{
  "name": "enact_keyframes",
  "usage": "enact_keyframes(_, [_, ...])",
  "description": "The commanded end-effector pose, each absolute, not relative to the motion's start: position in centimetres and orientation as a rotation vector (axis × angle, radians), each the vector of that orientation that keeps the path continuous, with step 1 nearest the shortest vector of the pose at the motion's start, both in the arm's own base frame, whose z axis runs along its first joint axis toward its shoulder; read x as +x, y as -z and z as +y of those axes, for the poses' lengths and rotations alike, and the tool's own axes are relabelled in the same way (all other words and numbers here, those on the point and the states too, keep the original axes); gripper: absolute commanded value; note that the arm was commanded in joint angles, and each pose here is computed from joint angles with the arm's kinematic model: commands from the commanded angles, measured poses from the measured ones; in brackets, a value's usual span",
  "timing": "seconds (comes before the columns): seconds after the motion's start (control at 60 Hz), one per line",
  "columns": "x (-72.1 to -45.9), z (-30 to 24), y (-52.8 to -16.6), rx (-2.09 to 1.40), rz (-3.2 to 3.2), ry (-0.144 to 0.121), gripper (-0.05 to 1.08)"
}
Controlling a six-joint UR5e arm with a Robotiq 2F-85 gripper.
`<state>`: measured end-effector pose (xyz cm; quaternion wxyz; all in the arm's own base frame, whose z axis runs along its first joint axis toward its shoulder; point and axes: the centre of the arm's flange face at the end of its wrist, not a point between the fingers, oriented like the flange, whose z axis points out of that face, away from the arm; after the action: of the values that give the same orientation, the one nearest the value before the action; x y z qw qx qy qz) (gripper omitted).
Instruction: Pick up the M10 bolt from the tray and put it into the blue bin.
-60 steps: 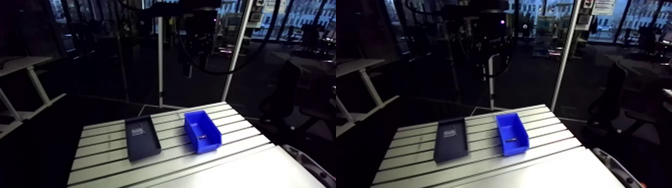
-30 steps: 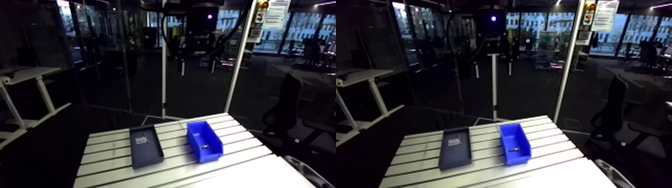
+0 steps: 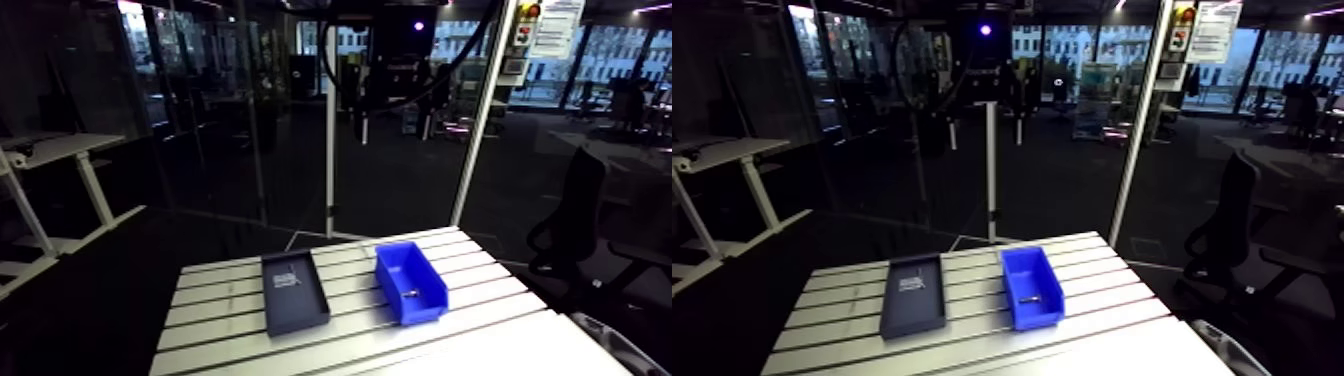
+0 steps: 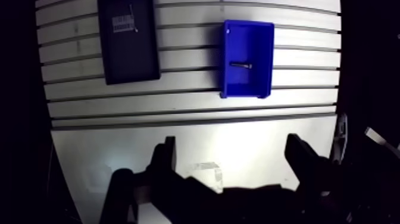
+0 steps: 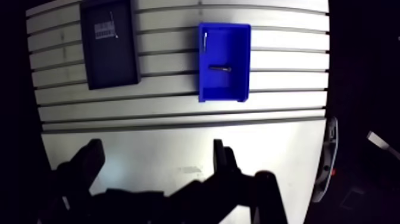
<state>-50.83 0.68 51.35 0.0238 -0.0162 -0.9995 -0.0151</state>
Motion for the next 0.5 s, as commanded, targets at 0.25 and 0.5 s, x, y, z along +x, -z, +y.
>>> enact_keyframes(0.25, [-50.63, 0.08, -51.23, -0.035, -3.096, 0.039, 0.00])
enact_keyframes(0.5, [-50.49, -0.18, -51.25, -0.028, -3.098, 0.038, 0.00])
